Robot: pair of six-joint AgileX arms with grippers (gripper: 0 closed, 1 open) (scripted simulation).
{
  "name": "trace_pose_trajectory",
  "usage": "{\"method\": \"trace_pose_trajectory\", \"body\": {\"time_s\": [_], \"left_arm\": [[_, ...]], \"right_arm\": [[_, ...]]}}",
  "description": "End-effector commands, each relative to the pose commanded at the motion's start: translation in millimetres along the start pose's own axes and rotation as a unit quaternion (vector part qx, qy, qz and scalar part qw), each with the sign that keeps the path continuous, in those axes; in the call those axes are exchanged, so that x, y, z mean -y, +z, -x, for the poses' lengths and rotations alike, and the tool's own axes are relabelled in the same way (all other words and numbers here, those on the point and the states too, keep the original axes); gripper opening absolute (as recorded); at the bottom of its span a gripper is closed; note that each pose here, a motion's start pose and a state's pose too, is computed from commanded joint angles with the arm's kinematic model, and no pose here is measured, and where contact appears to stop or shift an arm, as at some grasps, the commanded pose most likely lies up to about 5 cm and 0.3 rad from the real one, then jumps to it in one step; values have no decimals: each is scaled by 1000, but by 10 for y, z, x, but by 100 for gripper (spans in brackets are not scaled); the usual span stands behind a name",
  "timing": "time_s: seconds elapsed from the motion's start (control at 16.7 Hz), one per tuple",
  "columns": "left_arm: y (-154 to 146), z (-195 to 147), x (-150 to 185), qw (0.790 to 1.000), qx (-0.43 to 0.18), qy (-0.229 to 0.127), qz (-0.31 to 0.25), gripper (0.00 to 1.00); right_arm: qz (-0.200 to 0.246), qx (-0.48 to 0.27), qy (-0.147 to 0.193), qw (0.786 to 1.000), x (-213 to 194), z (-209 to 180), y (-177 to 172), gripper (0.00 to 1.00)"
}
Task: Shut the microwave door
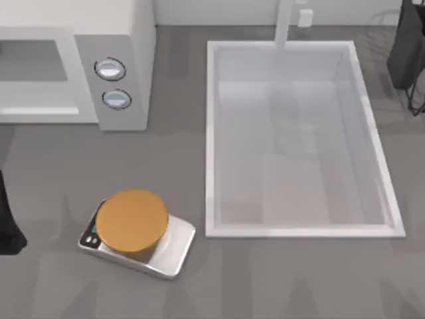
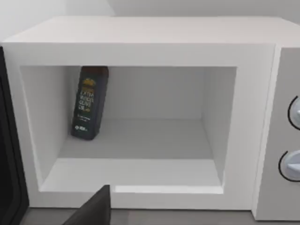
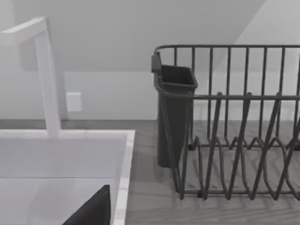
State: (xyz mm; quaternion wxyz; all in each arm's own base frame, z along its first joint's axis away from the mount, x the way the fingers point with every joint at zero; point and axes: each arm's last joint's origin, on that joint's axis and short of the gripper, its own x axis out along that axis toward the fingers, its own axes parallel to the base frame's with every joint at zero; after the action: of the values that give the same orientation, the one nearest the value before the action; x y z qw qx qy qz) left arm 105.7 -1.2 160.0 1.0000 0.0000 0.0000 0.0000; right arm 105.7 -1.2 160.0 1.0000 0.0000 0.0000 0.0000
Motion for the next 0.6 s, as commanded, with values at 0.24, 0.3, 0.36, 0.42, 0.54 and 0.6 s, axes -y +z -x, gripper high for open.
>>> {"method": "trace_pose_trajectory", "body": {"time_s": [0.24,0.3,0.36,0.42,0.54,0.6], "left_arm": [[0,0,0,1000,0,0,0,77],[0,0,0,1000,0,0,0,70],[0,0,0,1000,0,0,0,62],[0,0,0,1000,0,0,0,55],[0,0,0,1000,0,0,0,40],[0,0,0,1000,0,0,0,32]], "right_arm": [[0,0,0,1000,0,0,0,100],[0,0,0,1000,0,0,0,100],[0,0,0,1000,0,0,0,100],[0,0,0,1000,0,0,0,100],[0,0,0,1000,0,0,0,100],[0,0,0,1000,0,0,0,100]]}}
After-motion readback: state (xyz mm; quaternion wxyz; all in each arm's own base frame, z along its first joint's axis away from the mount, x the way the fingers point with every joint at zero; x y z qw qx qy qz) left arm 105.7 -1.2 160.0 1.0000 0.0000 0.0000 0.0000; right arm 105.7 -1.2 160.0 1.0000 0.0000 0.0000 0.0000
